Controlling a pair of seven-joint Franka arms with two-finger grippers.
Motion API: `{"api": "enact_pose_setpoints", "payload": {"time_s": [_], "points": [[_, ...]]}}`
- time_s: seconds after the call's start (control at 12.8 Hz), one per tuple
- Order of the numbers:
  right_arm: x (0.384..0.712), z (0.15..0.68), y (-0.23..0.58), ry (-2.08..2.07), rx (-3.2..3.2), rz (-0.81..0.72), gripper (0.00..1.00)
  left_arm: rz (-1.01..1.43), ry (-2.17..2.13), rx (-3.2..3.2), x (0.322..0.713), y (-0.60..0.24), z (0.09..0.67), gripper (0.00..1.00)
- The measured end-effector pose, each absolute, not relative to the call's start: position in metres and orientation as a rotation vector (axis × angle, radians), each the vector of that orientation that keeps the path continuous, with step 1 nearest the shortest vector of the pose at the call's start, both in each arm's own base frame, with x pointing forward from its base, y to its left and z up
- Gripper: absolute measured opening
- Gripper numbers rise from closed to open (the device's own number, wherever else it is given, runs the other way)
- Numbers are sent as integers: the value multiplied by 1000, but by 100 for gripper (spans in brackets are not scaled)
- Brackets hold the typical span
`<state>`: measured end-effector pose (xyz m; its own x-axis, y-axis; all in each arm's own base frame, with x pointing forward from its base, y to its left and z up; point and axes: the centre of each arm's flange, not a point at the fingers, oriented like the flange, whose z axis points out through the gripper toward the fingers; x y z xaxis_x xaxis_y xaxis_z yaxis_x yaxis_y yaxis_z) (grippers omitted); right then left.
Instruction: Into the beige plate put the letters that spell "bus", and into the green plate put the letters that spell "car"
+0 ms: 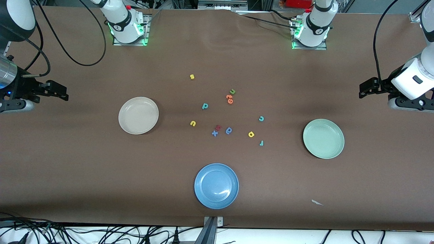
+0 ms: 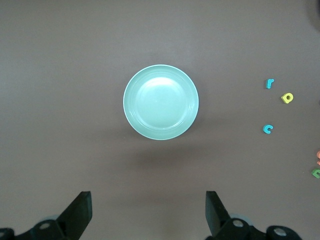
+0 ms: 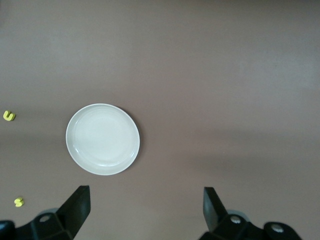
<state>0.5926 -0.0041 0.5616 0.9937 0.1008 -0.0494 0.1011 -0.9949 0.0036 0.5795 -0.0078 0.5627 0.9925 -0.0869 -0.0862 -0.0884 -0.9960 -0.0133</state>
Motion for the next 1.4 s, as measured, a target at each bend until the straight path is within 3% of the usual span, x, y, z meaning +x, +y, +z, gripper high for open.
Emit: {"api": "enact_pose_setpoints", "payload": {"time_s": [0.31,1.4], "points": [[586,582,-4,156,3132,-101,100,135,137,-3119,580,-8,562,100],[587,573,-3,158,3131,-155,100,135,143,-3120,580,-10,562,100]]}}
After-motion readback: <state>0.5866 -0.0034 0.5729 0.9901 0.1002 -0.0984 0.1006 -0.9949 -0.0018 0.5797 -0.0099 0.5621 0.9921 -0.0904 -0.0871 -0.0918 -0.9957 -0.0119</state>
